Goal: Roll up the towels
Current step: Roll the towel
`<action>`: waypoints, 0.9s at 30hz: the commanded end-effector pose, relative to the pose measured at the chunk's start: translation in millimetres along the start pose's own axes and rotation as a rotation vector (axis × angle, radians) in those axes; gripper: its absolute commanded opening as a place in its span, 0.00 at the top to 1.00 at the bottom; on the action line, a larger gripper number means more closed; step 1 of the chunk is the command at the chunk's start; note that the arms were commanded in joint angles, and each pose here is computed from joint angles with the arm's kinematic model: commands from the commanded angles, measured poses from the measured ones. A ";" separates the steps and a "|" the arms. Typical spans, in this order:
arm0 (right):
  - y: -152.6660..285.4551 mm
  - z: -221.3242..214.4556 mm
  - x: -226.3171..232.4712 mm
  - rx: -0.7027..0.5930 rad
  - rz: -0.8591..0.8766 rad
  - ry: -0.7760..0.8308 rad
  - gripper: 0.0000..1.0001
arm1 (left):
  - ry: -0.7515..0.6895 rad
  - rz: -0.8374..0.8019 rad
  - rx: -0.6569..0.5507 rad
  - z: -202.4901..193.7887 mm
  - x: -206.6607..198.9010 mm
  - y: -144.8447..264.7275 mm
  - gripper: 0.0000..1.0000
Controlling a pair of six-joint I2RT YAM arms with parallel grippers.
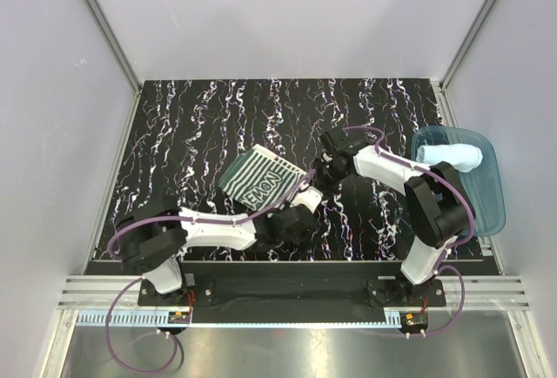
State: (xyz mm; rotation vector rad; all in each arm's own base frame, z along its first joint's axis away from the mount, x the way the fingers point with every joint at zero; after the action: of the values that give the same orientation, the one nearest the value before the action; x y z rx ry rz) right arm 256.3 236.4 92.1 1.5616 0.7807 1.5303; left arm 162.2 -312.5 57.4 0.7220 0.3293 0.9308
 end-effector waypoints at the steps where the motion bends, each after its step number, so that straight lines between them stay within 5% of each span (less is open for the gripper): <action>1: 23.2 3.1 1.9 -0.026 0.008 0.020 0.66 | 0.094 -0.150 -0.015 11.1 -6.5 13.6 0.82; 7: 36.7 37.4 -33.3 -0.083 -0.031 -0.045 0.48 | 0.286 -0.352 -0.013 25.2 0.1 31.6 0.82; 14: 89.2 75.2 -12.3 -0.250 -0.080 0.014 0.23 | 0.440 -0.498 0.032 30.2 15.5 39.4 0.82; 19: 113.2 78.2 2.8 -0.320 -0.043 0.023 0.22 | 0.595 -0.630 0.073 33.8 28.2 35.7 0.83; 27: 121.7 54.6 20.0 -0.341 0.167 0.056 0.36 | 0.821 -0.738 0.127 34.9 41.7 39.8 0.83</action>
State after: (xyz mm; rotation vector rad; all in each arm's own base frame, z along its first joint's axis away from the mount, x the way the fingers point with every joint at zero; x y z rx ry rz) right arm 307.1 176.2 195.1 1.3331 0.4811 1.6137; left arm 181.2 -268.9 88.8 0.3383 1.2073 0.5717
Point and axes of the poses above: each gripper's point midway between its finger pads, its own y axis back along the fingers, its own x axis along the line the jaws close on, z = x × y, the point moved 4 cm from there along y, back along the fingers, and after that the axes turned 2 degrees about y, right-handed, at the moved point
